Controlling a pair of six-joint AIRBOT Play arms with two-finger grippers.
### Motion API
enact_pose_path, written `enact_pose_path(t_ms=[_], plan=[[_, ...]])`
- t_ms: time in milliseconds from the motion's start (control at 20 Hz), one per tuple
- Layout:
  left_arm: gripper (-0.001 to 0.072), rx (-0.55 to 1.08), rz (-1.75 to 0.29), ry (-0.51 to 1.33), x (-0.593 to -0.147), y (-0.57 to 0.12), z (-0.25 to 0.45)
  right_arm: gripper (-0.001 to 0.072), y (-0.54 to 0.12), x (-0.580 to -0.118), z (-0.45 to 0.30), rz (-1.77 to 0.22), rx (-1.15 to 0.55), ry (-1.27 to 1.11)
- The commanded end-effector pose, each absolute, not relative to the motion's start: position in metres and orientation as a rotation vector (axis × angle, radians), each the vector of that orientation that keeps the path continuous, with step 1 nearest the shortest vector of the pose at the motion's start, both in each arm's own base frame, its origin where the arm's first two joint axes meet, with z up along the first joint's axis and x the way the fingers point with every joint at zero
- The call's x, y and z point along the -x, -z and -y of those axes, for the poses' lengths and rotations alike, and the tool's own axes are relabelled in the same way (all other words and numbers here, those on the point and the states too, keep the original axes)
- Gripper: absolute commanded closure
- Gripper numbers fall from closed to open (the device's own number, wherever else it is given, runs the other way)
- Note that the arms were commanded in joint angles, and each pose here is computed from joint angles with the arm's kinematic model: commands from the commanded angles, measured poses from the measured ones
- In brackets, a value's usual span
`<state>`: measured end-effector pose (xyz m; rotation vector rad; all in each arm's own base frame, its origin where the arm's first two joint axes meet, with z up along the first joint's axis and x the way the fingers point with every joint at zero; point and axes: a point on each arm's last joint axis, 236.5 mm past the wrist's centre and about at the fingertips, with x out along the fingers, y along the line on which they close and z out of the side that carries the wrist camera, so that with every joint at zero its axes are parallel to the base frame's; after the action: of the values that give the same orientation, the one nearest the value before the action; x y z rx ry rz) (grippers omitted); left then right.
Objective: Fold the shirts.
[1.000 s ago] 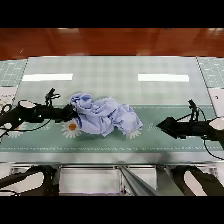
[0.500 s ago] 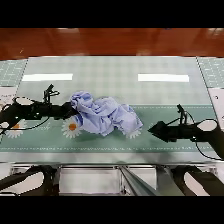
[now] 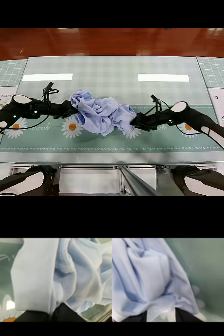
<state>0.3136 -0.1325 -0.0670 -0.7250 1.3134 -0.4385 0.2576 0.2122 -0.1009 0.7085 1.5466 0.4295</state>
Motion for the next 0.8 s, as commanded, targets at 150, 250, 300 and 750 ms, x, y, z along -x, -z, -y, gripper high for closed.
enact_pose_path(t_ms=[150, 250, 300, 750], plan=[[0.0678, 0.724, -1.312, 0.442, -0.314, 0.066, 0.133, 0.0649, 0.092, -0.301, -0.238, -1.470, -0.632, -0.501], [0.0678, 0.724, -1.288, 0.457, -0.322, 0.053, 0.129, 0.0687, 0.076, -0.307, -0.241, -1.448, -0.569, -0.579], [0.0678, 0.719, -1.257, 0.472, -0.331, 0.038, 0.125, 0.0687, 0.064, -0.313, -0.238, -1.429, -0.536, -0.597], [0.0678, 0.387, -0.444, 0.586, -0.371, -0.303, 0.090, 0.0688, -0.272, -0.384, -0.136, -0.611, -0.257, -0.446]])
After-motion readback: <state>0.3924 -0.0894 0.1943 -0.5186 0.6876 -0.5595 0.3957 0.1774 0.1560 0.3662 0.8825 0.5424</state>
